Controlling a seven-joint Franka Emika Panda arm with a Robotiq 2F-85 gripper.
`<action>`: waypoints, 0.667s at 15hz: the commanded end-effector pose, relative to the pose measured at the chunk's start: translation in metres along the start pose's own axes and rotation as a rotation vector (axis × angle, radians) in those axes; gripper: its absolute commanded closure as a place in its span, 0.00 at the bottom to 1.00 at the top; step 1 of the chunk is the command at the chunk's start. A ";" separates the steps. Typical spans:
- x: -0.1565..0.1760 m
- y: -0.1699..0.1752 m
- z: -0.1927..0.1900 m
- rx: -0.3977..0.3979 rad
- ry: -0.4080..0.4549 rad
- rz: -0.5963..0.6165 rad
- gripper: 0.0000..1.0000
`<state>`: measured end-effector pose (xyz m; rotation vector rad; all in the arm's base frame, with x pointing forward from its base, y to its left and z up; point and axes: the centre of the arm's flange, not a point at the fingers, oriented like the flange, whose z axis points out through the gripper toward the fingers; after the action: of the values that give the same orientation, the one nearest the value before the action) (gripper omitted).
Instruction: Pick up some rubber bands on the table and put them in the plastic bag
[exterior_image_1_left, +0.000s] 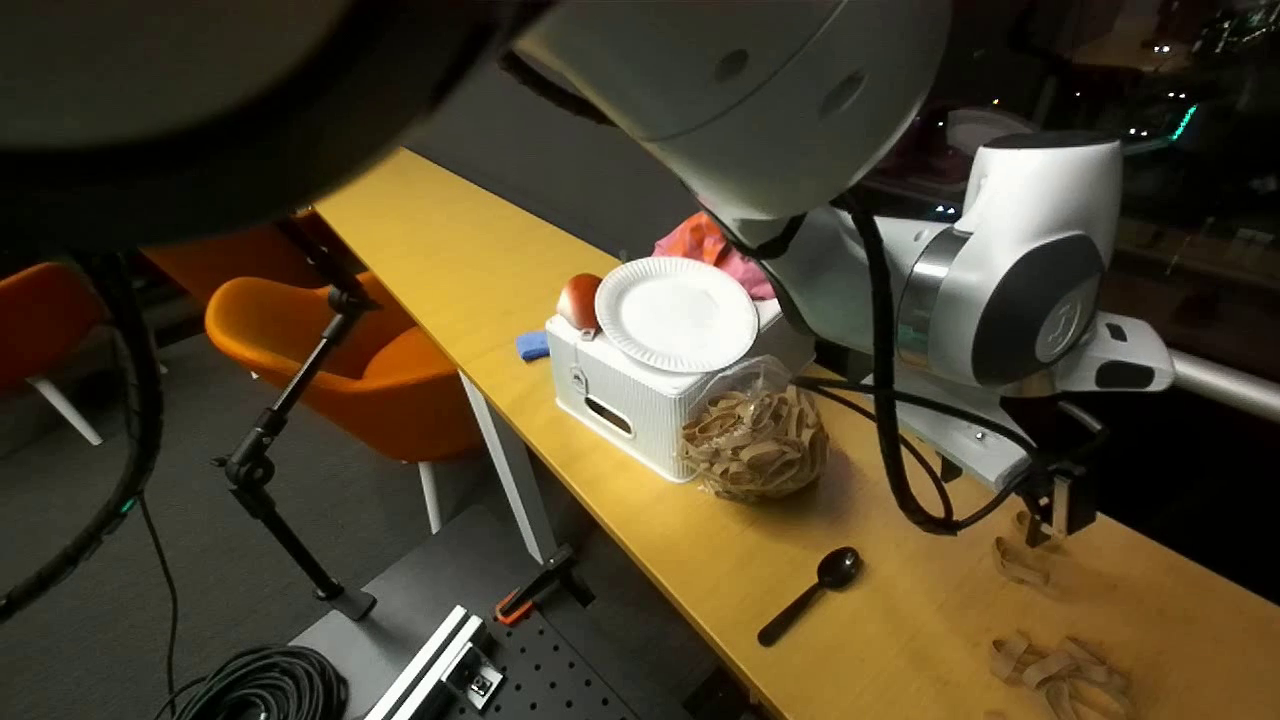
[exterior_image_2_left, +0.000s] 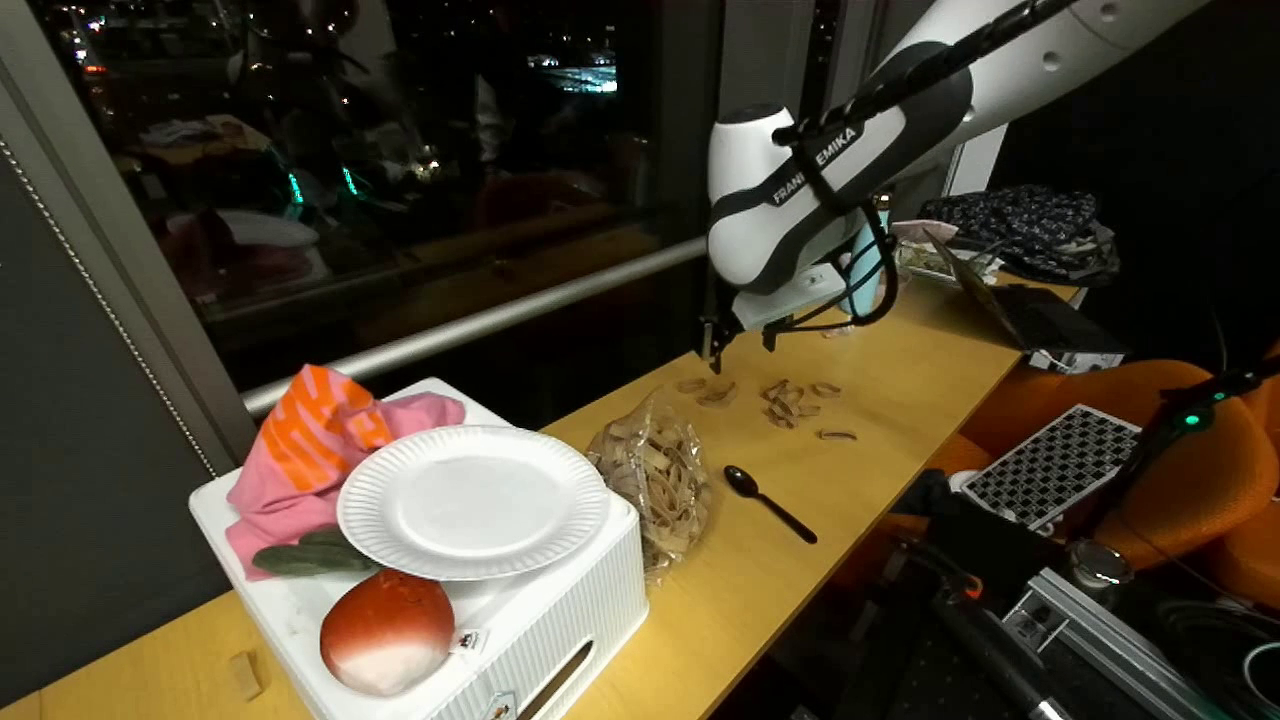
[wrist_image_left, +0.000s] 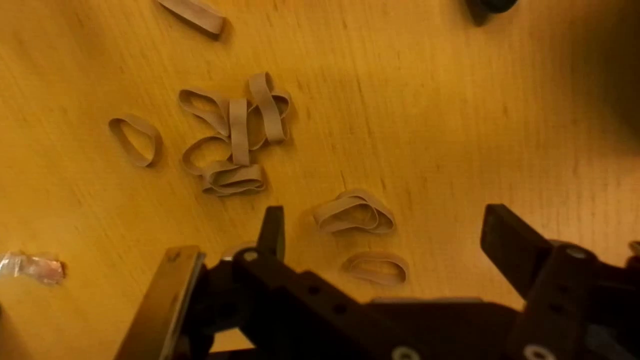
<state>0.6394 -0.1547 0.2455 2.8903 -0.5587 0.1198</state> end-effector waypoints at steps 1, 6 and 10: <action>-0.007 0.003 0.033 0.025 -0.015 0.032 0.00; -0.014 0.016 0.077 0.027 -0.058 0.064 0.00; -0.023 0.032 0.089 -0.002 -0.091 0.086 0.00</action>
<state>0.6161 -0.1836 0.1631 2.8878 -0.6750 0.0022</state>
